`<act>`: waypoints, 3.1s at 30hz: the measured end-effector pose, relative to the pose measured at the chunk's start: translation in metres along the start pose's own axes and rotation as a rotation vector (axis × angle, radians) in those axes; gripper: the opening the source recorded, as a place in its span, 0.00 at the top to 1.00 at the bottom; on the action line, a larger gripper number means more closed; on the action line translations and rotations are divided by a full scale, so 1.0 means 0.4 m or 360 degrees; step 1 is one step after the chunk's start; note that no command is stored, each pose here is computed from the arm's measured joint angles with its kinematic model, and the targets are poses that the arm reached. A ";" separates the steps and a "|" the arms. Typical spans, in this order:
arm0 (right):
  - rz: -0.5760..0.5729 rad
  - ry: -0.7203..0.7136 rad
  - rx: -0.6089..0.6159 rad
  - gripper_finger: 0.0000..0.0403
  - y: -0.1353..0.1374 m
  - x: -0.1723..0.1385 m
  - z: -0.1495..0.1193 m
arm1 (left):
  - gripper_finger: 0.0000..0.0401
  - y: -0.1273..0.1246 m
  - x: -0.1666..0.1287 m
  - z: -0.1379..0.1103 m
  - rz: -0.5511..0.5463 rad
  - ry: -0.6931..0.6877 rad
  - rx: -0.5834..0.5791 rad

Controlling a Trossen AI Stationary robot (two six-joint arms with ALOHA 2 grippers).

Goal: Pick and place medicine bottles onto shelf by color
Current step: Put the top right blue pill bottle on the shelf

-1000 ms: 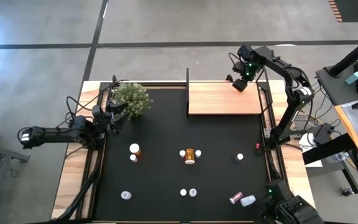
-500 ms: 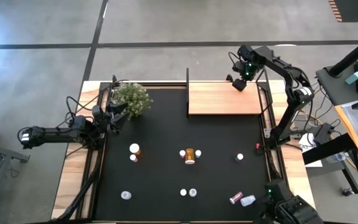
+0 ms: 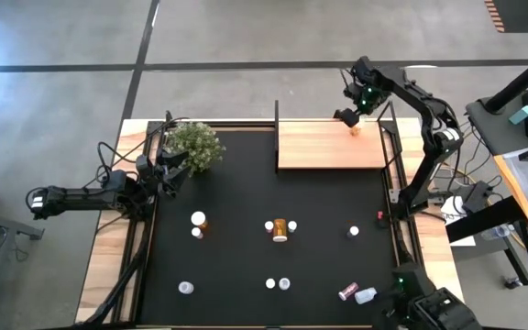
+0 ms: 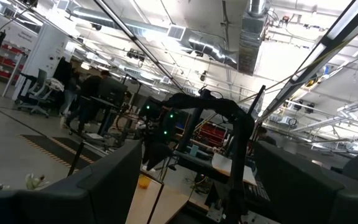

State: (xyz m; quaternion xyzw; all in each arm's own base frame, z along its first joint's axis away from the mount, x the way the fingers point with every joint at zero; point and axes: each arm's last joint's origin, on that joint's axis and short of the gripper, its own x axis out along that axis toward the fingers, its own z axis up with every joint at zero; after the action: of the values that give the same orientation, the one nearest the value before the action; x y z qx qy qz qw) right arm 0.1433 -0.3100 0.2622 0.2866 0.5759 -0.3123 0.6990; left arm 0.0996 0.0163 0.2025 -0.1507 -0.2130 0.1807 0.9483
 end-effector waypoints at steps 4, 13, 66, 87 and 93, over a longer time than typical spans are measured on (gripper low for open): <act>-0.0057 -0.0089 0.0211 0.11 0.000 -0.039 0.021 | 0.26 0.000 0.000 0.000 0.0000 0.0000 0.0000; -0.0029 -0.0341 0.0844 0.13 0.007 -0.164 0.062 | 0.26 0.000 0.000 0.000 0.0000 0.0000 0.0000; -0.0006 -0.0045 0.0685 0.11 0.782 -0.280 -0.249 | 0.26 0.000 0.000 0.000 0.0000 0.0000 0.0000; -0.0212 0.0511 0.1039 0.11 0.775 -0.188 -0.496 | 0.26 0.000 0.000 0.000 0.0000 -0.0001 0.0000; -0.0313 0.0605 0.1057 0.11 0.780 -0.163 -0.553 | 0.26 0.000 0.000 0.000 0.0000 0.0000 0.0000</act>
State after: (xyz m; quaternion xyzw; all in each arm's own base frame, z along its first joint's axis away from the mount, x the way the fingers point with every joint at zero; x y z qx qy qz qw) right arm 0.2347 0.0649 0.3010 0.4934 0.5873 -0.4886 0.4159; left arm 0.0996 0.0163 0.2025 -0.1507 -0.2131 0.1807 0.9483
